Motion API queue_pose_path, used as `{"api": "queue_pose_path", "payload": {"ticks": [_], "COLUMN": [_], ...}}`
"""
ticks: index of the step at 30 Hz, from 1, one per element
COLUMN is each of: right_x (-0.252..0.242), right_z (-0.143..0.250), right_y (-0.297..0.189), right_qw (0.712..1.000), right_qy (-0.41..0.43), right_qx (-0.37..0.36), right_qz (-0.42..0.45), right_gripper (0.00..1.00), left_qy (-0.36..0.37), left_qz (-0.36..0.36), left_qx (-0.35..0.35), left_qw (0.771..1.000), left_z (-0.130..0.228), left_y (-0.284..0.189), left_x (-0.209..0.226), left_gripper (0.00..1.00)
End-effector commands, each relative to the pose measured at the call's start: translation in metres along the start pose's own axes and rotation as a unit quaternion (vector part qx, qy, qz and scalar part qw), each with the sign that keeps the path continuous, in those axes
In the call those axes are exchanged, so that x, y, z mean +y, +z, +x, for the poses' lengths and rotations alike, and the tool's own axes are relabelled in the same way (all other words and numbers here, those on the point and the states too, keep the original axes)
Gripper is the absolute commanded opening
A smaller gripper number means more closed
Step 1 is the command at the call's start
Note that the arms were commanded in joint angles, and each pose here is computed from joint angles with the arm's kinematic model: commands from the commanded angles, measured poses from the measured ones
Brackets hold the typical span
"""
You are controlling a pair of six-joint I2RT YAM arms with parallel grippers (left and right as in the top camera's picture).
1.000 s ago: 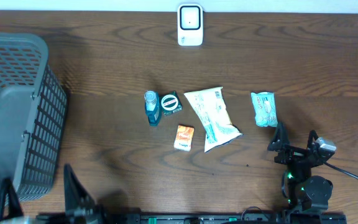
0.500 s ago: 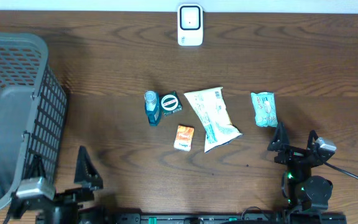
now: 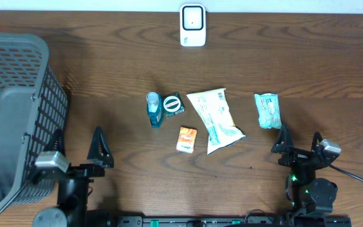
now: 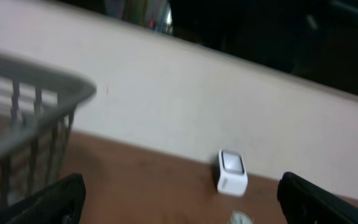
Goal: Scan the item barcode
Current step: 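Reach the right gripper to the green wipes packet and grasp it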
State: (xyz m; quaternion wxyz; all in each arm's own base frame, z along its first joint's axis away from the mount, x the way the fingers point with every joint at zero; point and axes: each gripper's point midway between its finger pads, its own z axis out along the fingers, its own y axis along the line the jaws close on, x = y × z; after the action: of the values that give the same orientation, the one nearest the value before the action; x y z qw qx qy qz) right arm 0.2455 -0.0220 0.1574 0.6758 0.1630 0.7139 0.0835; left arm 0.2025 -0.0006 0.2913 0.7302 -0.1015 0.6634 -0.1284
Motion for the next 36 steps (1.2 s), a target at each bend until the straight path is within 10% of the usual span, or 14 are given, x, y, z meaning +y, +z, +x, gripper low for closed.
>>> {"api": "queue_pose_path", "payload": {"ticks": [1, 23, 27, 36], "right_x": [0.0, 0.019, 0.078, 0.122], "right_z": [0.0, 0.006, 0.022, 0.042], "right_y": [0.0, -0.001, -0.02, -0.059], "right_qw": [1.0, 0.997, 0.951, 0.889], "right_qy": [-0.008, 0.057, 0.192, 0.198], "right_qx": [0.0, 0.021, 0.115, 0.218], "right_qz": [-0.001, -0.054, -0.212, -0.35], "right_gripper": [0.99, 0.99, 0.99, 0.99], "left_qy": [-0.027, -0.046, -0.054, -0.07], "left_qz": [-0.013, -0.069, -0.097, -0.148], "left_qx": [0.022, 0.171, 0.246, 0.381], "left_qw": [0.999, 0.982, 0.963, 0.91], "left_z": [0.021, 0.118, 0.153, 0.21], "left_y": [0.006, 0.002, -0.016, -0.063], "left_x": [0.01, 0.043, 0.053, 0.067], "left_gripper": [0.98, 0.98, 0.98, 0.98]}}
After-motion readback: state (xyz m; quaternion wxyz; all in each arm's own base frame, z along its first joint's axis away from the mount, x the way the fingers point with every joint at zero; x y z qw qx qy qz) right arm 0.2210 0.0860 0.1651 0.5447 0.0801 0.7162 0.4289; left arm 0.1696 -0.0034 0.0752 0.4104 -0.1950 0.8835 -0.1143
